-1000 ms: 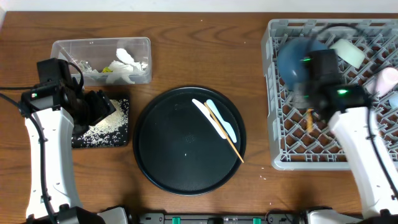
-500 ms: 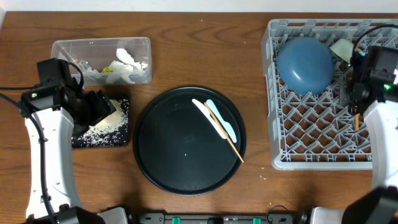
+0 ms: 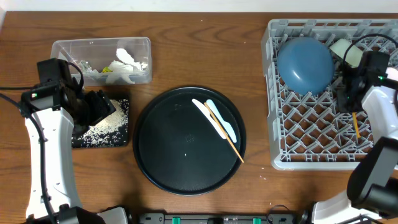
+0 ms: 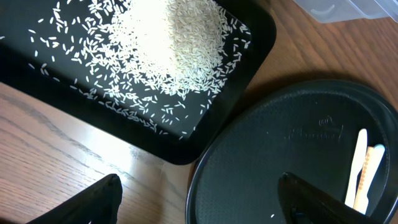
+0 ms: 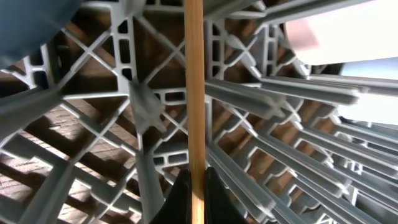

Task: Sort waste into correct bins and load items into the dishwasher rack
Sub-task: 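Carry the chopstick right and drop it into the rack, then return the right gripper to the remaining chopstick on the tray, then lower the right gripper onto the second chopstick and close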

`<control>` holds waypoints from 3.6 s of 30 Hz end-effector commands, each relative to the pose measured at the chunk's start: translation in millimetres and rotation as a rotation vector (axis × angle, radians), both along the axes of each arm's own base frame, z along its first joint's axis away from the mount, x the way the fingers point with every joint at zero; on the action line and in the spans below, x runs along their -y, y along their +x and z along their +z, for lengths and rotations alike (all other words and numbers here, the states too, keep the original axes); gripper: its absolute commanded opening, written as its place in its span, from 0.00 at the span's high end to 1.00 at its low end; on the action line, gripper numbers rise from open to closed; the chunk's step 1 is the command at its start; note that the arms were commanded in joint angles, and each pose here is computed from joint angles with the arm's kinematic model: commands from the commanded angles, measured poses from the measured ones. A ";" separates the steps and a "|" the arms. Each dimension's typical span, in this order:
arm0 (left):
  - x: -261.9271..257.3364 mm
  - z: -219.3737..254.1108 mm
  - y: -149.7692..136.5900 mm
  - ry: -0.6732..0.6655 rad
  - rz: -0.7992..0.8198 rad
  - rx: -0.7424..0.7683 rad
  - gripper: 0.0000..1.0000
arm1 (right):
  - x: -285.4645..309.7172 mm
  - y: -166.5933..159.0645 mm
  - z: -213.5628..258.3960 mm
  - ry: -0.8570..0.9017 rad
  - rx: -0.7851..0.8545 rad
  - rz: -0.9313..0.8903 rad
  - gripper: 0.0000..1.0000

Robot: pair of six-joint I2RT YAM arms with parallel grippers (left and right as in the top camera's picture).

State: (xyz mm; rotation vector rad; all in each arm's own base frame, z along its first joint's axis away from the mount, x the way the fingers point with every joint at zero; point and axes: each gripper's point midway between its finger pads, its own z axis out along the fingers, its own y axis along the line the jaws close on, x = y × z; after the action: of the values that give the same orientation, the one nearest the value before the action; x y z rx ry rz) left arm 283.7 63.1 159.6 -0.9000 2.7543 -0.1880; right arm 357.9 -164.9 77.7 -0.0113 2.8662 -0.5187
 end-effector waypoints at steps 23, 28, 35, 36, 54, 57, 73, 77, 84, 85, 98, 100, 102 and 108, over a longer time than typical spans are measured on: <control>-0.5 -1.8 -2.0 -0.001 0.008 -0.008 0.19 | -162.0 8.6 164.5 0.554 0.521 0.305 0.38; -0.5 -1.8 -2.0 -0.001 0.008 -0.008 0.19 | -230.9 -8.2 139.6 0.650 0.378 0.403 0.39; -0.5 -1.8 -2.0 -0.001 0.008 -0.008 0.18 | -318.7 -28.8 94.7 0.650 0.175 0.598 0.38; -0.5 -1.8 -2.0 -0.001 0.008 -0.008 0.18 | -330.9 -32.1 88.8 0.653 0.151 0.628 0.38; -0.5 -1.8 -2.0 -0.001 0.008 -0.008 0.19 | -423.1 -77.9 -71.1 0.460 -0.230 0.682 0.57; -0.5 -1.8 -2.0 -0.001 0.008 -0.008 0.18 | -420.9 -75.3 -77.1 0.442 -0.227 0.661 0.57; -0.5 -1.8 -2.0 -0.001 0.008 -0.008 0.19 | -436.9 -52.4 -39.2 0.452 -0.102 0.776 0.56; -0.5 -1.8 -2.0 -0.001 0.008 -0.008 0.19 | -436.5 -52.7 -41.8 0.447 -0.108 0.786 0.52; -0.5 -1.8 -1.9 -0.001 0.008 -0.007 0.19 | -429.5 -43.1 -41.7 0.385 -0.073 0.774 0.51; -0.5 -1.8 -1.9 -0.001 0.008 -0.007 0.19 | -425.4 -39.7 -41.9 0.360 -0.064 0.767 0.52; -0.5 -1.8 -1.9 -0.001 0.008 -0.007 0.19 | -410.1 -50.9 -58.4 0.315 -0.112 0.742 0.62; -0.5 -1.8 -2.0 -0.001 0.008 -0.008 0.18 | -409.6 -51.2 -58.5 0.315 -0.114 0.741 0.63; -0.5 -1.9 -2.1 -0.001 0.008 -0.009 0.19 | -407.6 -53.5 -59.4 0.310 -0.126 0.739 0.63; -0.5 -1.8 -2.0 -0.001 0.008 -0.008 0.18 | -404.6 -57.1 -63.6 0.307 -0.138 0.736 0.67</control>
State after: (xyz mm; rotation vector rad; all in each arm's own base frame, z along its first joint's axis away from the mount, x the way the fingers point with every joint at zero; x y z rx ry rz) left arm 283.7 63.1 159.6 -0.9000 2.7543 -0.1880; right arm 303.7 241.4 12.4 -1.0236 2.7540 0.0853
